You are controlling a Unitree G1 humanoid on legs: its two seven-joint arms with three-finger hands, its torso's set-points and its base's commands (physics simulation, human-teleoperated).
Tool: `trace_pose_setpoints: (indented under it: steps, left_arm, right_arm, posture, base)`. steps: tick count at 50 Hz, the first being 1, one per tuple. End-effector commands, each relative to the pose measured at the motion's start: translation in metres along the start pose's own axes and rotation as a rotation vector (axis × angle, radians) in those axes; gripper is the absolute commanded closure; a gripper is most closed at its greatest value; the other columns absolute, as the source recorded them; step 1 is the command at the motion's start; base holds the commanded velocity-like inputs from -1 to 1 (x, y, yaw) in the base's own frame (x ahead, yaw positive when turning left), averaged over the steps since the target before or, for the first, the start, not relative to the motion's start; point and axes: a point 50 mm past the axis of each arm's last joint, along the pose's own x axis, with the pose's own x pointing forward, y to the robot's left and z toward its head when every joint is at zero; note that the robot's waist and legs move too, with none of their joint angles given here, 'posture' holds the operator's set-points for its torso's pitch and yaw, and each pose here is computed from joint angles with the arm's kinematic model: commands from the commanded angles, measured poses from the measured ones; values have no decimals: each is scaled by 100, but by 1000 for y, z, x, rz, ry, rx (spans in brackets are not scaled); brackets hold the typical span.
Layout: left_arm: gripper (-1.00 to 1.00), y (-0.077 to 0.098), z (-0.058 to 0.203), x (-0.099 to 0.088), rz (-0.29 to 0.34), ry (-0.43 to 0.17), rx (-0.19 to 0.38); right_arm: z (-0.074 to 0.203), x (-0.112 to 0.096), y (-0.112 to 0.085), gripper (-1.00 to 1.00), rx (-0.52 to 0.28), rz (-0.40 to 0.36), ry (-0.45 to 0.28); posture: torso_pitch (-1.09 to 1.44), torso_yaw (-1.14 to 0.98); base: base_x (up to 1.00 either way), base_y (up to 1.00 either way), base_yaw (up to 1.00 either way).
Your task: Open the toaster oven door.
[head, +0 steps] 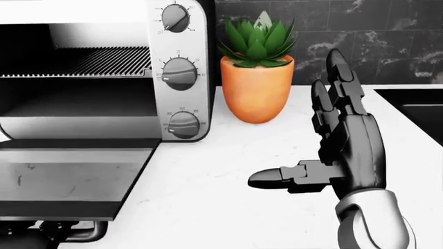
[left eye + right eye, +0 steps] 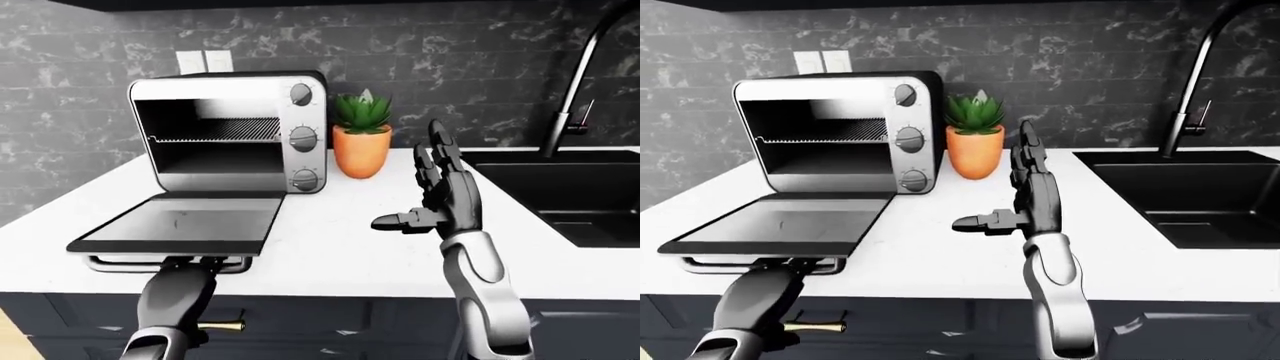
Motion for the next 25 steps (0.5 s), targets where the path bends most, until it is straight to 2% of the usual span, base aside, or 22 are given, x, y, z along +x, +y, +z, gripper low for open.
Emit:
trace_pose_setpoints:
  steps: [1, 6, 9, 10, 25]
  left_arm:
    - [-55, 6, 4, 0, 31, -21, 4]
    - [-55, -6, 2, -1, -13, -21, 12]
    - [-63, -23, 1, -4, -97, -27, 32]
    - [-65, -27, 1, -5, -108, -32, 35]
    - [-65, -36, 0, -5, -138, -41, 41]
  right_arm:
    - [17, 3, 2, -100, -5, 11, -85]
    - [17, 3, 2, -100, -5, 11, -85]
    - [16, 3, 2, -100, -4, 12, -85]
    - [16, 2, 2, -100, -5, 12, -85]
    - [16, 2, 3, -100, -5, 13, -84]
  posture:
    - [-55, 0]
    - [-55, 0]
    - [-55, 0]
    - [-55, 0]
    - [-55, 0]
  base:
    - [0, 0, 0]
    - [0, 0, 0]
    - [0, 0, 0]
    - [0, 0, 0]
    - [0, 0, 0]
